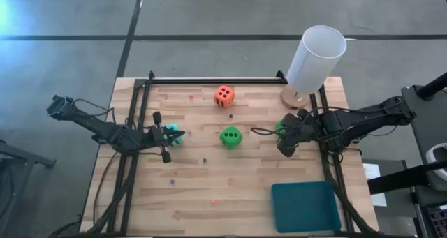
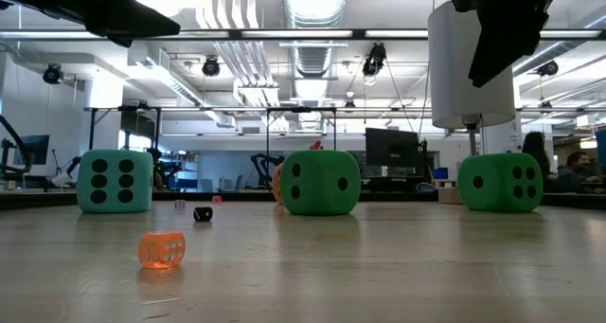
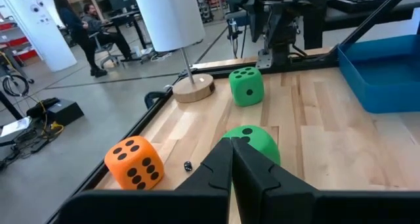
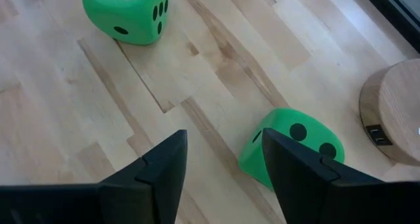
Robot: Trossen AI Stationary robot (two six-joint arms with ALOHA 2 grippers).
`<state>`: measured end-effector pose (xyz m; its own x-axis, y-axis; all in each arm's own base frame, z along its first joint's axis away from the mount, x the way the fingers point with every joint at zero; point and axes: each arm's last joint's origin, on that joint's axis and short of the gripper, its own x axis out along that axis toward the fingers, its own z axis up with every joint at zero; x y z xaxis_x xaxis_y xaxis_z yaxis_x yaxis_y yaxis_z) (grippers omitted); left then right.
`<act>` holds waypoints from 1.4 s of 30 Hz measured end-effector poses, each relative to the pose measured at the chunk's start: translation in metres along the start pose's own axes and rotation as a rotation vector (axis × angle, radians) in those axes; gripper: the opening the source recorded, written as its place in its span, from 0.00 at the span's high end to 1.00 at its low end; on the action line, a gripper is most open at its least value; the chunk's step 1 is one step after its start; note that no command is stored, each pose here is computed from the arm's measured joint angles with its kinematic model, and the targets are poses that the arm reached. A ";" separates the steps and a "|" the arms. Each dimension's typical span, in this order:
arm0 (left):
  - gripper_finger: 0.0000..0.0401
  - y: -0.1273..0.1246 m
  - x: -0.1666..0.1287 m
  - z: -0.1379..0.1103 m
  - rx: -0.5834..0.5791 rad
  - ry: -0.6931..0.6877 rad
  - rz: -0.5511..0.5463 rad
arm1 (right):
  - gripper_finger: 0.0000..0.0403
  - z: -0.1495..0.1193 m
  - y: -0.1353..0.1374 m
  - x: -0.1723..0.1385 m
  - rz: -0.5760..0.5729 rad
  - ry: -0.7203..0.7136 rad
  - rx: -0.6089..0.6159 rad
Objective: Pick & Place Dice
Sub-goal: Put the right large green die into the blue bin
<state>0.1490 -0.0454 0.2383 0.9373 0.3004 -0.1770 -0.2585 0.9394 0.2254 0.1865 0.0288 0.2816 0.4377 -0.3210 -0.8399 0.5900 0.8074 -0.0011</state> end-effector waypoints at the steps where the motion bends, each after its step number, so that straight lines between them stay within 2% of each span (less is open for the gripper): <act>1: 0.97 0.000 0.000 0.000 0.000 0.000 0.000 | 0.51 0.000 0.000 0.000 0.000 0.000 0.000; 27: 0.97 0.000 0.000 0.000 0.006 0.003 0.000 | 0.51 0.000 0.000 0.000 0.006 0.006 -0.001; 33: 0.97 0.000 0.000 -0.001 0.008 0.006 -0.001 | 0.50 0.000 -0.001 0.000 0.000 0.007 0.108; 42: 0.97 0.000 0.000 -0.001 0.009 0.008 -0.001 | 0.46 -0.003 -0.017 0.003 -0.127 0.082 0.184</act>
<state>0.1488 -0.0453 0.2374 0.9355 0.3010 -0.1849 -0.2556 0.9380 0.2342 0.1758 0.0151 0.2774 0.3002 -0.3665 -0.8806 0.7535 0.6572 -0.0167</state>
